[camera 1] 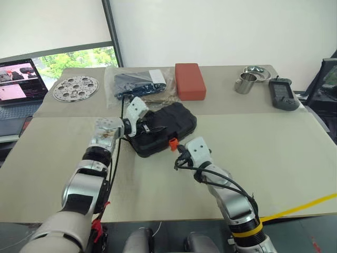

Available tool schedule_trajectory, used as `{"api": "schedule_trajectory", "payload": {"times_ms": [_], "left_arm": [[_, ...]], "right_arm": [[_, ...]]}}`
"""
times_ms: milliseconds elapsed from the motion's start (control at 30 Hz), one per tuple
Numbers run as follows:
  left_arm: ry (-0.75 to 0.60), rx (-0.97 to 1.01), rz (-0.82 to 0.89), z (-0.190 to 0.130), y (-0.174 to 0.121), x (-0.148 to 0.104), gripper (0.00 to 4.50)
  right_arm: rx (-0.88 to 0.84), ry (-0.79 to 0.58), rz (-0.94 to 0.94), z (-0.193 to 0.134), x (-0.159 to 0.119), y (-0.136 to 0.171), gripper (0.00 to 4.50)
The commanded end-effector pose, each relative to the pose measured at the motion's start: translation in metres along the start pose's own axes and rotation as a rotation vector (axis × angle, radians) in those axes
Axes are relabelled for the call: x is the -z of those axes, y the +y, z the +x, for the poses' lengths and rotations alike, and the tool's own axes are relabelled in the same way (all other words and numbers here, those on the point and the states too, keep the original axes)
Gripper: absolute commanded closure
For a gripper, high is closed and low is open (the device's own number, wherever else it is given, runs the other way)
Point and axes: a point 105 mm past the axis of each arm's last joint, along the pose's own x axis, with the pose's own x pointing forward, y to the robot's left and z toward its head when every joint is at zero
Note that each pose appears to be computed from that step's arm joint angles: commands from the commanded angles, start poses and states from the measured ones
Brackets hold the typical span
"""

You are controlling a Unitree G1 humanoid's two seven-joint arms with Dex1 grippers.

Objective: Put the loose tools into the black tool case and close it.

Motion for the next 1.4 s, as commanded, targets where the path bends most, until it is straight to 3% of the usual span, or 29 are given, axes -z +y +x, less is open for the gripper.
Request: {"api": "schedule_trajectory", "payload": {"times_ms": [33, 167, 400, 767, 1400], "left_arm": [[0.014, -0.042, 0.008, 0.01, -0.002, 0.003, 0.0], [0.079, -0.028, -0.003, 0.011, -0.012, 0.027, 0.0], [0.141, -0.002, -0.027, 0.009, -0.027, 0.057, 0.0], [0.143, 0.024, -0.04, 0.008, -0.04, 0.068, 0.0], [0.167, 0.072, -0.095, 0.009, -0.062, 0.087, 0.0]], "right_arm": [[0.01, 0.011, -0.007, 0.007, 0.001, -0.003, 4.48], [0.0, 0.012, 0.007, 0.016, -0.001, -0.002, 4.48], [-0.019, -0.059, -0.004, 0.033, -0.028, 0.0, 4.48], [-0.105, -0.108, -0.095, 0.042, -0.069, 0.002, 4.48], [-0.096, -0.25, -0.089, 0.029, -0.117, 0.005, 4.48]]}}
